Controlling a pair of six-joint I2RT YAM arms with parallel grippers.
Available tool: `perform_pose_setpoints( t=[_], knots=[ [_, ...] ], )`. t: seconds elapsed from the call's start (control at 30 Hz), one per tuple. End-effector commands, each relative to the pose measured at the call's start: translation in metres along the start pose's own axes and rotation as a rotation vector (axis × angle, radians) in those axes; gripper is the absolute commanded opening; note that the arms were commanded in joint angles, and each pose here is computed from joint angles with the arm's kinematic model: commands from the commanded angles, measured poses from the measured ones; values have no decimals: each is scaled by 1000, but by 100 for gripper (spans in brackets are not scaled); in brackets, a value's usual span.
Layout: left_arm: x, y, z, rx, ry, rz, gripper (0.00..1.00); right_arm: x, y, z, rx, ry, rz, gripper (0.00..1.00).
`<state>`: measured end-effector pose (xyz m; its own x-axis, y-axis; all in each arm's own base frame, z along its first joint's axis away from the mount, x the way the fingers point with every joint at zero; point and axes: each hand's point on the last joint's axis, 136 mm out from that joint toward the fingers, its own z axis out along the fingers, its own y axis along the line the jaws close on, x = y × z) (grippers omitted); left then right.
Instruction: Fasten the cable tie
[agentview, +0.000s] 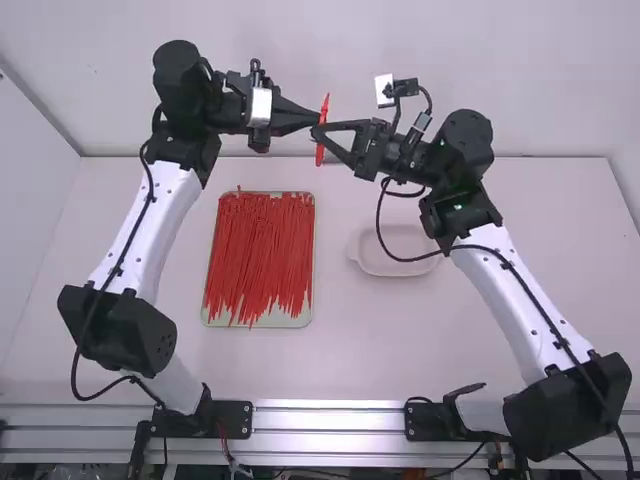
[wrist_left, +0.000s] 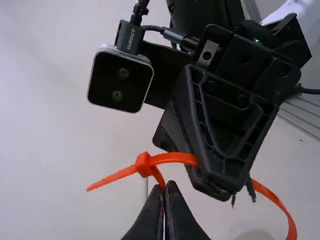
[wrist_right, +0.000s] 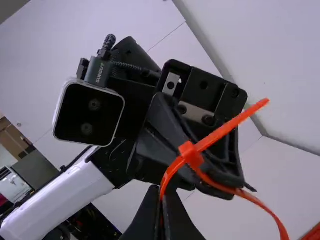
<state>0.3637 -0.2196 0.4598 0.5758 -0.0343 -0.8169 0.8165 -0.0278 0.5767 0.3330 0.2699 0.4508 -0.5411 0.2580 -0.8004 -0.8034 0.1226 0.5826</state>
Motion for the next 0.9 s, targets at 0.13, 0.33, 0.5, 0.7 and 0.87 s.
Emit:
perform_pose_setpoints(
  t=[0.13, 0.33, 0.5, 0.7, 0.87],
  knots=[
    [-11, -17, 7, 90, -51, 27, 2, -18, -7, -9, 57, -76, -22, 0],
    [-9, -13, 1, 72, -40, 45, 2, -9, -1, -9, 17, -23, -25, 27],
    [-8, -13, -2, 70, -37, 14, 2, -1, 5, -14, -31, 34, -30, 54],
    [-7, -14, 0, 75, -39, -11, 2, -11, -4, -27, -8, 20, -2, 58],
    [-8, -19, 8, 94, -49, -39, 2, -18, 1, -29, -20, -6, -25, 59]
  ],
)
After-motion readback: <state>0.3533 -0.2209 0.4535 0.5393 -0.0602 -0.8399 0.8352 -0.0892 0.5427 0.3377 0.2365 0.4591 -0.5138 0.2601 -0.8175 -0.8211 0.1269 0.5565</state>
